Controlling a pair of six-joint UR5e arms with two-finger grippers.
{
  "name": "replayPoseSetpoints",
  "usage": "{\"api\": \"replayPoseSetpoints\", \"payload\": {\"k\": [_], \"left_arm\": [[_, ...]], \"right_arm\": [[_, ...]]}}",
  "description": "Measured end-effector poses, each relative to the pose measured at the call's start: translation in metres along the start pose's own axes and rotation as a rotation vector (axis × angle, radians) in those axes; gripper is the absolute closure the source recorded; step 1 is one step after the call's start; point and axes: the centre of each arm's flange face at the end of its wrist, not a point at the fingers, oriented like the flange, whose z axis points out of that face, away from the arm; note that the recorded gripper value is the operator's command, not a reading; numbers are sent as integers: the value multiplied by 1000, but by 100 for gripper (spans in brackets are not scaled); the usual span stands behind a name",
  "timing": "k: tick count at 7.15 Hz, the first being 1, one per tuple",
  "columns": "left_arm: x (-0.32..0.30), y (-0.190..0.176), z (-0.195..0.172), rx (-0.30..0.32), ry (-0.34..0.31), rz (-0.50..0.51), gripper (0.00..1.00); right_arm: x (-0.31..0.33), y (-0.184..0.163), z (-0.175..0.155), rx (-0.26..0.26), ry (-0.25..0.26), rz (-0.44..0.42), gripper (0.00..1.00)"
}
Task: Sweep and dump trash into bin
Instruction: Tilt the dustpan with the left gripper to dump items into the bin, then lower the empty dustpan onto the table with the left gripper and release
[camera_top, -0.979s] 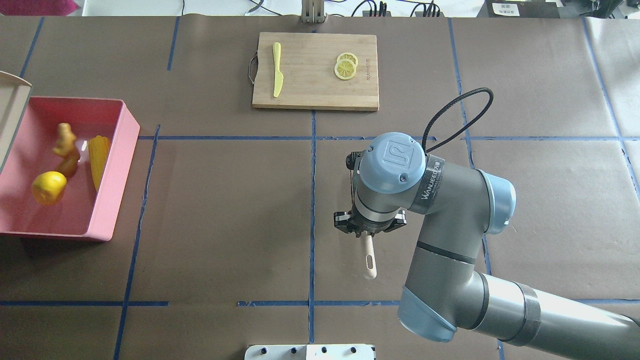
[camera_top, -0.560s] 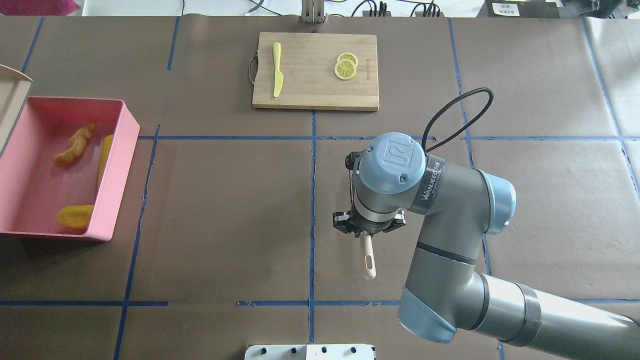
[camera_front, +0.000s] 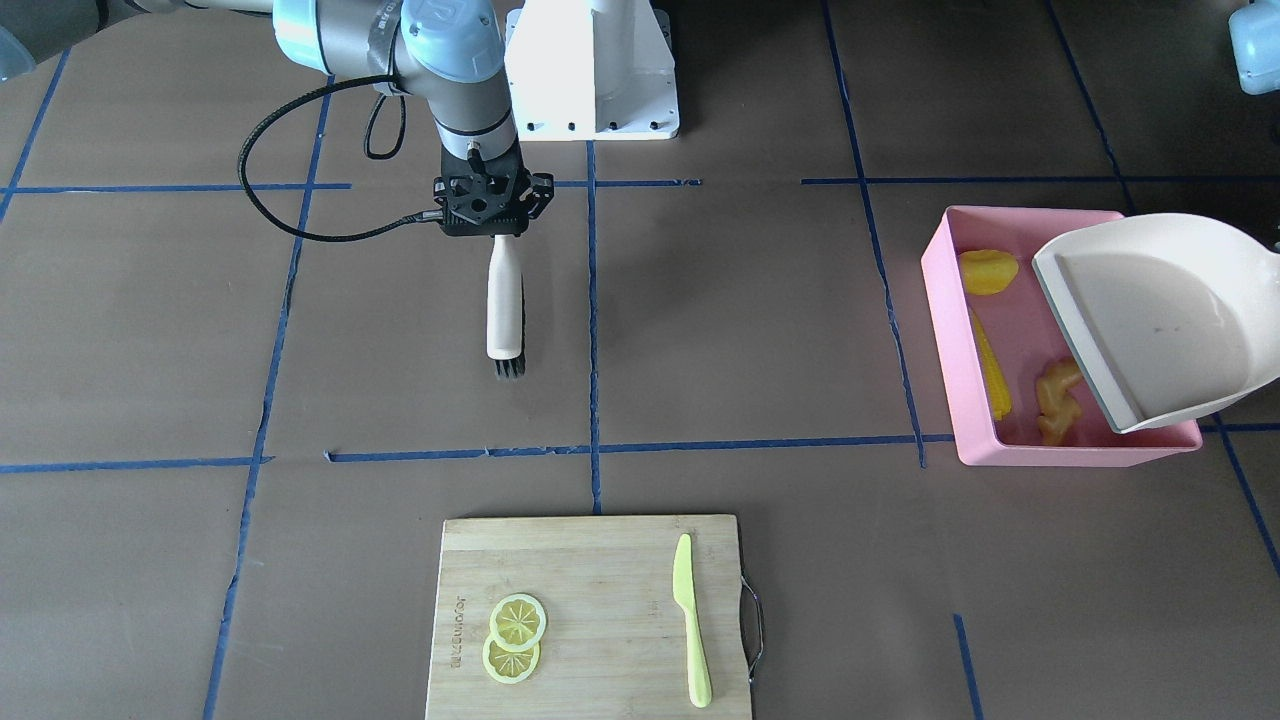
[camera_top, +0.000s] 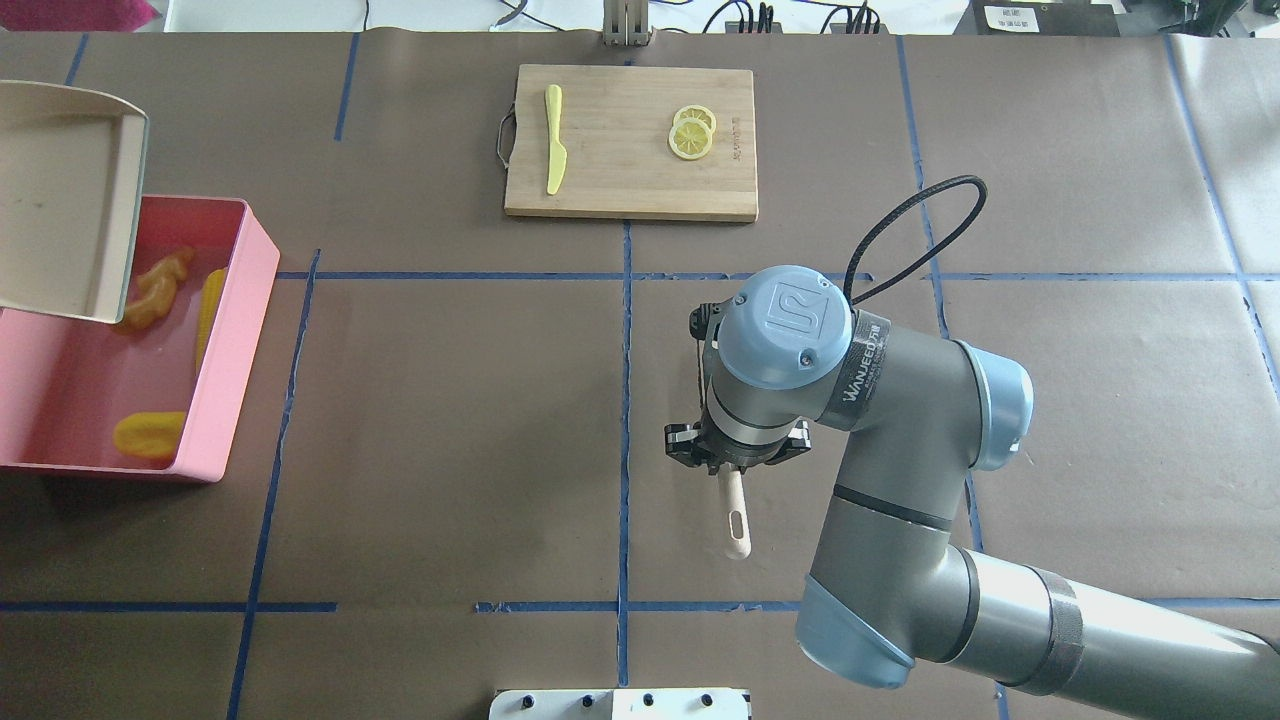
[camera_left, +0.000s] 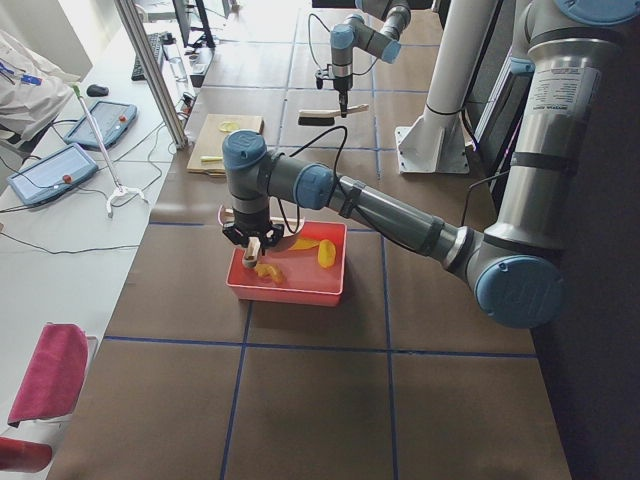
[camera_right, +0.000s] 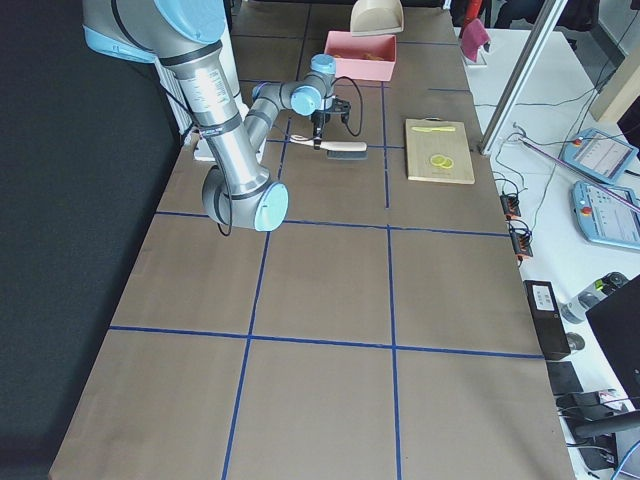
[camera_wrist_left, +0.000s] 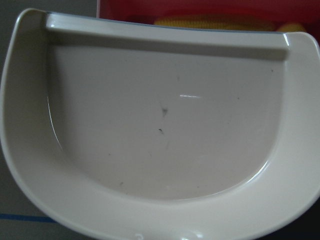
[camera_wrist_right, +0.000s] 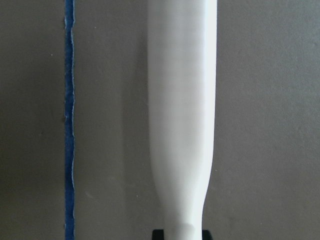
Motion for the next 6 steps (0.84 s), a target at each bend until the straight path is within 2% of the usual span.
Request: {"api": "replayPoseSetpoints", "payload": {"k": [3,5,6], "left_arm": [[26,-114,42,116,38,-30,100],[63,-206,83,187,104,-50,96],[83,-249,102,200,132,-45,94]], "right_arm": [[-1,2,-3,2,-7,-4,100],[-1,3,-4,1,-9,0,100],[-1,4,-4,1,-9,2,100]]}}
